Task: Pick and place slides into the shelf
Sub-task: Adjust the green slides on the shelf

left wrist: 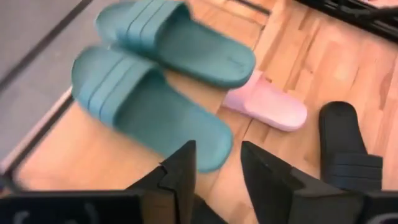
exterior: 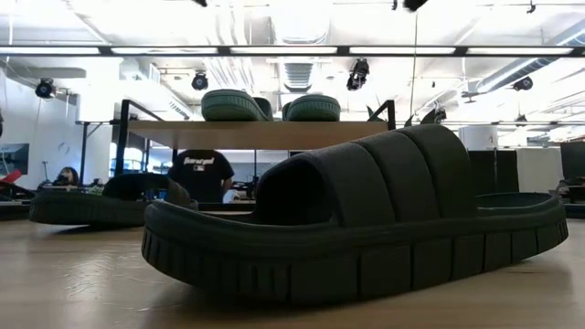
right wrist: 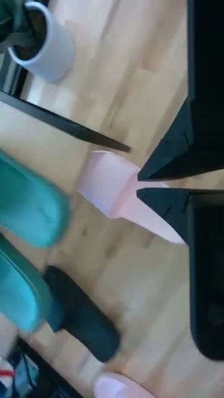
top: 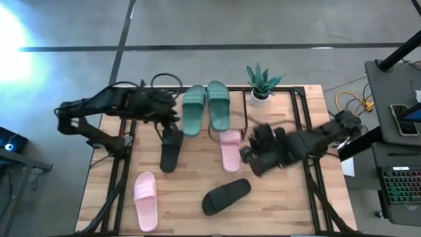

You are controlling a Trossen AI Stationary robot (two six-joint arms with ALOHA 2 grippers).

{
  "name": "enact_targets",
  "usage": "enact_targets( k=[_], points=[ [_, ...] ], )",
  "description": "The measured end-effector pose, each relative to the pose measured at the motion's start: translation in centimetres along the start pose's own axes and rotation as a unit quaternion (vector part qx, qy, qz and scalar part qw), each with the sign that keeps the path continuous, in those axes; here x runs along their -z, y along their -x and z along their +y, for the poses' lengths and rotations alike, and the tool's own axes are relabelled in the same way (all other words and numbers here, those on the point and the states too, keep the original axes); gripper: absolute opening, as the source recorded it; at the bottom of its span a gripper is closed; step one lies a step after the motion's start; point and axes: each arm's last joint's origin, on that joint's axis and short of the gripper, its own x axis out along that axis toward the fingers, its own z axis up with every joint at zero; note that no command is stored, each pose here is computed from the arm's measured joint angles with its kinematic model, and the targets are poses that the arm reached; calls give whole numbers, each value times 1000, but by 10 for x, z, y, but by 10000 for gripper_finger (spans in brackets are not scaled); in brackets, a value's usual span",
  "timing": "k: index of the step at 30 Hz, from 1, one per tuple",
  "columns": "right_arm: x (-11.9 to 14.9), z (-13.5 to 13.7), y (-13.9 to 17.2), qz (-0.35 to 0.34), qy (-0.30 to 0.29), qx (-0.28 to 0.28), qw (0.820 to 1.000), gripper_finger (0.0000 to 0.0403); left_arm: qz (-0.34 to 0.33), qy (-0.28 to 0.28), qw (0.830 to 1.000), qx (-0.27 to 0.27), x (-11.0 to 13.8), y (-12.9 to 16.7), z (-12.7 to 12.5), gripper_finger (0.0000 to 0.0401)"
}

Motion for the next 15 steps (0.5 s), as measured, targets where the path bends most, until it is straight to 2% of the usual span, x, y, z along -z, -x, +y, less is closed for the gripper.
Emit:
enact_targets(
  k=[3,7,11,15],
  points=[
    [-29,-6,-20,13,-2,14,1000,12,-8,40,999,-6,21,-3,10,67],
    [-69,-18,-51,33,-16,25,999,9,-41,66,997,-16,45,-24,22,11],
    [-105,-31,-82,31,-40,24,998,9,-72,103,991,-37,59,-44,41,9],
    [-131,-47,-108,38,-65,30,997,9,-73,137,985,-79,70,-51,66,10]
  ],
)
